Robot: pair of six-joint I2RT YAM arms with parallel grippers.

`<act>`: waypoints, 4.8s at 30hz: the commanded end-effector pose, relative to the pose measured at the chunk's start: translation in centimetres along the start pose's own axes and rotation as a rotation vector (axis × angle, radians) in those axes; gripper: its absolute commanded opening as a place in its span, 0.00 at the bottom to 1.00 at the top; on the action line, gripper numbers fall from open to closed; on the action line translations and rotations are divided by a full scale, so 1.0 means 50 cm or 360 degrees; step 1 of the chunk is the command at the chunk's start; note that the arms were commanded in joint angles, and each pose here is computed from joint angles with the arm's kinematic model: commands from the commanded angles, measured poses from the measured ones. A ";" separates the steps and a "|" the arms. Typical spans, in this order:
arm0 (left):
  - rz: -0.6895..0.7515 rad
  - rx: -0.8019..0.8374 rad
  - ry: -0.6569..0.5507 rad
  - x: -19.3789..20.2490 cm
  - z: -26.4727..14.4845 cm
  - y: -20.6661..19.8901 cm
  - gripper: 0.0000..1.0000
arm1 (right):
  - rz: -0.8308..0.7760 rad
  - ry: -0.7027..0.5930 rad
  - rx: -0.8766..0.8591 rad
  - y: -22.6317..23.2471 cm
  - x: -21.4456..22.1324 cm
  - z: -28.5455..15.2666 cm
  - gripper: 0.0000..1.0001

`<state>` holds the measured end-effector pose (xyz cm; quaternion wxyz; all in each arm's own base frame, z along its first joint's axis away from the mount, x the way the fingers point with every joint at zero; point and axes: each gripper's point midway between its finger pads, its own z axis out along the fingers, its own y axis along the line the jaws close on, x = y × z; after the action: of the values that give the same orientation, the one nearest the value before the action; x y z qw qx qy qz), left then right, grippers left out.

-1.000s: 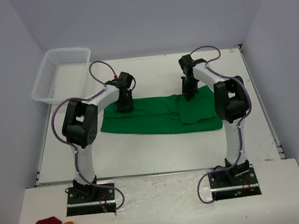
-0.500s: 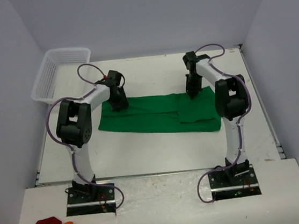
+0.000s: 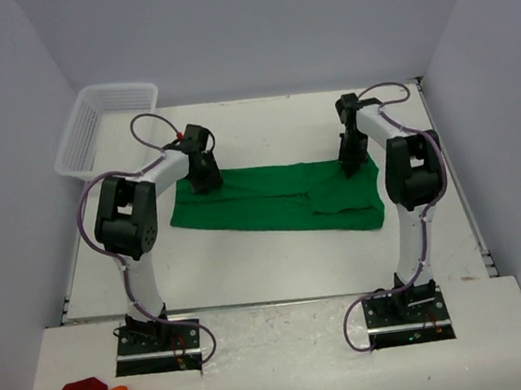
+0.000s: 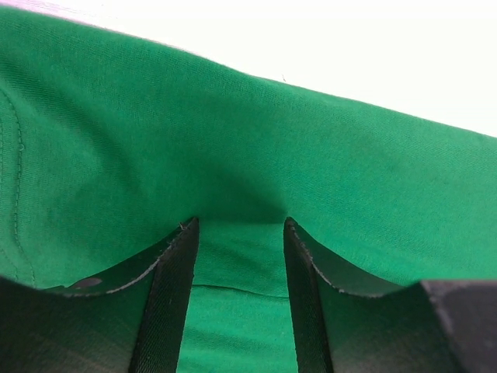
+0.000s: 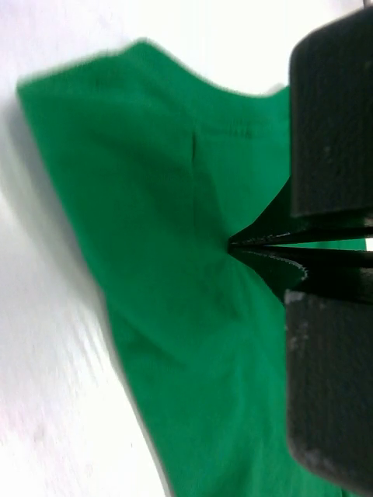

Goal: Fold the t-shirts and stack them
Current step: Fold the other side of the tshirt into a rectangle, then rotate the tshirt 90 degrees

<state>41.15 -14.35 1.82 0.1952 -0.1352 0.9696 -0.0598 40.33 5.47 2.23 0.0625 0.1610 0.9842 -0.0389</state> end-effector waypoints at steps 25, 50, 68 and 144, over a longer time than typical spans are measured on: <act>0.0285 0.0128 -0.0453 -0.046 -0.190 -0.169 0.57 | 0.0062 -0.0730 -0.0285 -0.056 -0.072 -0.281 0.00; 0.0613 0.0725 -0.0309 0.058 -0.237 -0.344 0.57 | 0.0003 -0.1300 -0.0878 -0.048 0.045 -0.537 0.33; 0.0722 0.0269 -0.0393 0.006 -0.239 -0.258 0.00 | -0.0233 -0.0611 -0.0820 0.109 0.121 -0.307 0.00; 0.0521 -0.0403 -0.0294 0.016 -0.240 -0.030 0.00 | -0.0403 -0.0885 -0.0721 0.145 0.207 -0.418 0.00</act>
<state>38.60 -21.50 14.90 0.3051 0.0344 0.9514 -0.0244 29.79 17.44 19.72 0.3381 0.0085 0.9321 0.1293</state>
